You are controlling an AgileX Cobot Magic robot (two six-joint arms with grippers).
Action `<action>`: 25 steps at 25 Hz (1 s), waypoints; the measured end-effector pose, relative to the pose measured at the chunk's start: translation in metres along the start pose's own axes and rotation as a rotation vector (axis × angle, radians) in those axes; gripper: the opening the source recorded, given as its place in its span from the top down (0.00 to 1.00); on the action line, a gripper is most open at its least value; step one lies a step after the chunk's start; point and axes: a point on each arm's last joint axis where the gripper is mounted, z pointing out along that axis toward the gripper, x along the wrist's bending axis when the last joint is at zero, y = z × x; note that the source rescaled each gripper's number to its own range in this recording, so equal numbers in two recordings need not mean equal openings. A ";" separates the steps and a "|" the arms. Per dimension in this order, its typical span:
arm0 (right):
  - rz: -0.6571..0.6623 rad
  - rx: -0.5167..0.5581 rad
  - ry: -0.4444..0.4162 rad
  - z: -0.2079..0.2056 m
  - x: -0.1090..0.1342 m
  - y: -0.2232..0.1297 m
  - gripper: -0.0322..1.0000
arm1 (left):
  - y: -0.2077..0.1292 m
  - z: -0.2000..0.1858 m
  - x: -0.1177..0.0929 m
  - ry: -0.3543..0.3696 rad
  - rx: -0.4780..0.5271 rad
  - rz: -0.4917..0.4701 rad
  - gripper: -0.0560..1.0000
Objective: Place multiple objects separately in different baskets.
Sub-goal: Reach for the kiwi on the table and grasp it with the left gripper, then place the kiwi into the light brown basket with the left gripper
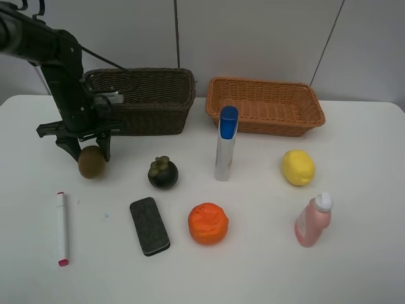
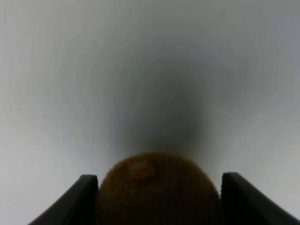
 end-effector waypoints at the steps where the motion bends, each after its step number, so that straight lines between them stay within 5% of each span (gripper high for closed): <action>1: 0.000 0.000 0.000 0.000 0.000 0.000 0.00 | -0.001 -0.009 -0.001 -0.013 -0.019 -0.002 0.36; 11: 0.000 0.000 0.000 0.000 0.000 0.000 0.00 | -0.016 -0.104 -0.005 -0.121 -0.179 0.018 0.36; 15: 0.000 0.000 0.000 0.000 0.000 0.000 0.00 | -0.005 -0.130 -0.019 -0.242 -0.239 0.061 0.36; 20: 0.000 0.000 0.000 0.000 0.000 0.000 0.00 | 0.031 -0.158 -0.060 -0.456 -0.420 0.152 0.36; 25: 0.000 0.000 0.000 0.000 0.000 0.000 0.00 | 0.056 -0.172 -0.132 -0.575 -0.688 0.348 0.36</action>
